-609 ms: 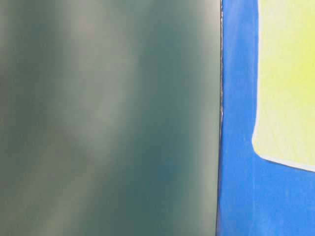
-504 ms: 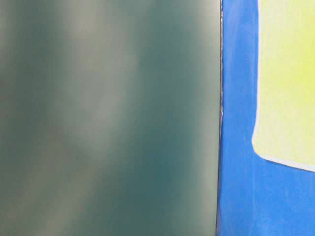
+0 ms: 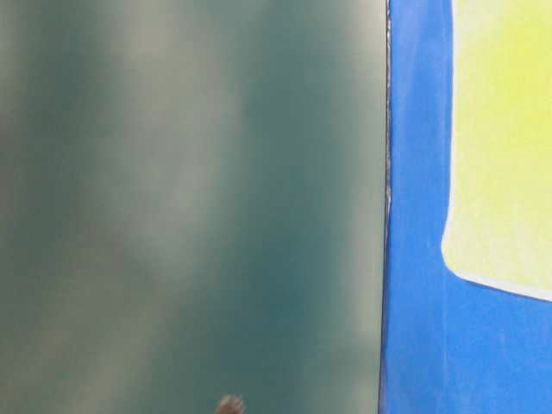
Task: Fold the yellow towel.
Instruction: 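Move both grippers to the towel's top corners and pinch them, then lift the top corners and fold them down toward the bottom edge, then release the folded edge and regrasp the folded strip's top corners, then lift the strip and swing the right gripper up to rotate it vertical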
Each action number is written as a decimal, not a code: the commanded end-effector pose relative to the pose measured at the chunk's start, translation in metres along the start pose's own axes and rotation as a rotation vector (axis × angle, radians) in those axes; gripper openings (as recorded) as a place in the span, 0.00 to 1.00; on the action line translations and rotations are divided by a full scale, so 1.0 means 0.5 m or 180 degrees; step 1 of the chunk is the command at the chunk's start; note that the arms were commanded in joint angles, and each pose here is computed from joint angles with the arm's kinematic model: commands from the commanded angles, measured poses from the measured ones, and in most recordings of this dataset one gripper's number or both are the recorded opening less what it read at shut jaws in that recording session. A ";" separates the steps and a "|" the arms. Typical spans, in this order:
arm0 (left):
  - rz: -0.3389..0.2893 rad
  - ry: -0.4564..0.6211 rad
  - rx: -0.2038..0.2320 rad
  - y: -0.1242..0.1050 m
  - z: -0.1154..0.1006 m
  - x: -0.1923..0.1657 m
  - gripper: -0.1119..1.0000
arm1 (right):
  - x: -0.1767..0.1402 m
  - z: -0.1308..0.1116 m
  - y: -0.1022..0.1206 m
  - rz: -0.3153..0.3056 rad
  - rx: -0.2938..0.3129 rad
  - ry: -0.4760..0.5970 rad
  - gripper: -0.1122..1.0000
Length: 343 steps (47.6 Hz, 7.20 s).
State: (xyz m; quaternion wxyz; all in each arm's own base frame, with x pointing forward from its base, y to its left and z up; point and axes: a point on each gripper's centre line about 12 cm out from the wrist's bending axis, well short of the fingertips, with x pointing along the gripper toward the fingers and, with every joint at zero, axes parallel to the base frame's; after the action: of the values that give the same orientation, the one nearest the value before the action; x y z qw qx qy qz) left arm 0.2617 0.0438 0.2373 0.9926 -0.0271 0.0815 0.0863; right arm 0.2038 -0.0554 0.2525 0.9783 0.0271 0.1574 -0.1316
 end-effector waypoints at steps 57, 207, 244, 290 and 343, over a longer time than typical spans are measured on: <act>0.0686 0.1234 -0.0239 0.180 -0.249 0.320 0.80 | 0.174 -0.274 -0.171 -0.0845 0.0474 0.1751 0.60; -0.0959 0.1553 0.0268 -0.276 -0.117 0.239 0.69 | 0.045 -0.208 0.251 0.0946 0.0749 0.2118 0.66; -0.0234 0.1831 0.0041 -0.086 -0.206 0.303 0.69 | 0.099 -0.275 0.058 -0.0146 0.0602 0.2405 0.67; -0.0212 0.2291 0.0127 -0.080 -0.241 0.306 0.12 | 0.106 -0.281 0.057 -0.0128 0.0655 0.2342 0.12; -0.0243 0.1686 0.0023 -0.080 0.036 0.180 0.12 | 0.012 -0.059 0.055 0.0012 0.0754 0.1322 0.12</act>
State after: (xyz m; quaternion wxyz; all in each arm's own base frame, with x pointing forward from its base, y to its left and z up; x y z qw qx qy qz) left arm 0.3601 0.0214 0.2308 0.9334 -0.0474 0.3534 0.0391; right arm 0.2029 -0.0265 0.2138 0.9096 0.1687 0.3529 -0.1404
